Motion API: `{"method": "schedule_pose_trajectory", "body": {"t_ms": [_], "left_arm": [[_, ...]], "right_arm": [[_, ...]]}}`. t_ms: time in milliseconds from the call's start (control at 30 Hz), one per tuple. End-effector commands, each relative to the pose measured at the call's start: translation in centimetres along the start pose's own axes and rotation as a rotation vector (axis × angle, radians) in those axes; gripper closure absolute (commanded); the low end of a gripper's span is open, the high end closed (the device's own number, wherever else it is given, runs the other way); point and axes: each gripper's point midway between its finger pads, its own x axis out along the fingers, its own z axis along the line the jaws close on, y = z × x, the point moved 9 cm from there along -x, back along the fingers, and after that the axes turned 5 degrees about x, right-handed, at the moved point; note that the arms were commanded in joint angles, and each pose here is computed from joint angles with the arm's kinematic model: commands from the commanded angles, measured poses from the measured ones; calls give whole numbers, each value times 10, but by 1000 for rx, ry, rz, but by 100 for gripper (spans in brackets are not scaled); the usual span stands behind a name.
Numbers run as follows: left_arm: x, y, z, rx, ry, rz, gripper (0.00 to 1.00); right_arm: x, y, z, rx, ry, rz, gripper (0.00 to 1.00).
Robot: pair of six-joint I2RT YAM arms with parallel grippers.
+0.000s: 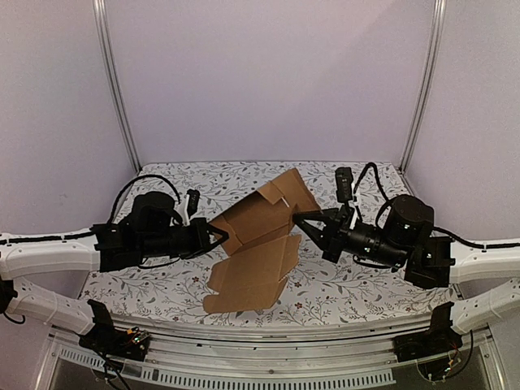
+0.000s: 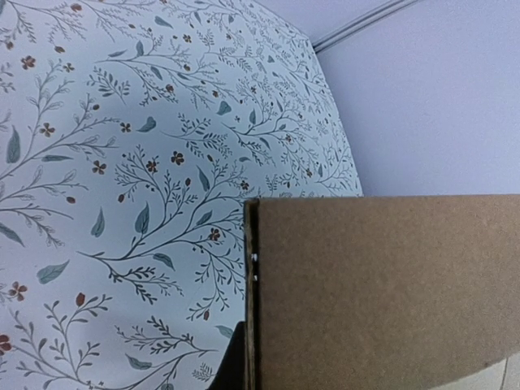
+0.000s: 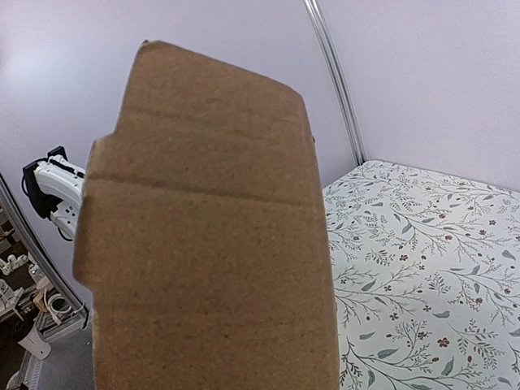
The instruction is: Fold the paper box
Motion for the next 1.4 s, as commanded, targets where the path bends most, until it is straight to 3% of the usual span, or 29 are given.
{"method": "schedule_pose_trajectory", "body": {"t_ms": [0,667,1167,1367], "left_arm": [[-4,-3,-1,10,36,-7,100],[-13,-14,-17,134,35,23,100],[-6,-11,-9,180,-21,33,100],[-6,-14,-9,215,-49,24,100]], "right_arm": [[10,-8,6,-8,-10,-28,100],[19,45,-22,-23,176,287,100],[-3,1,-6,-35,180,151,97],[-28,-12,1,-90,184,179,84]]}}
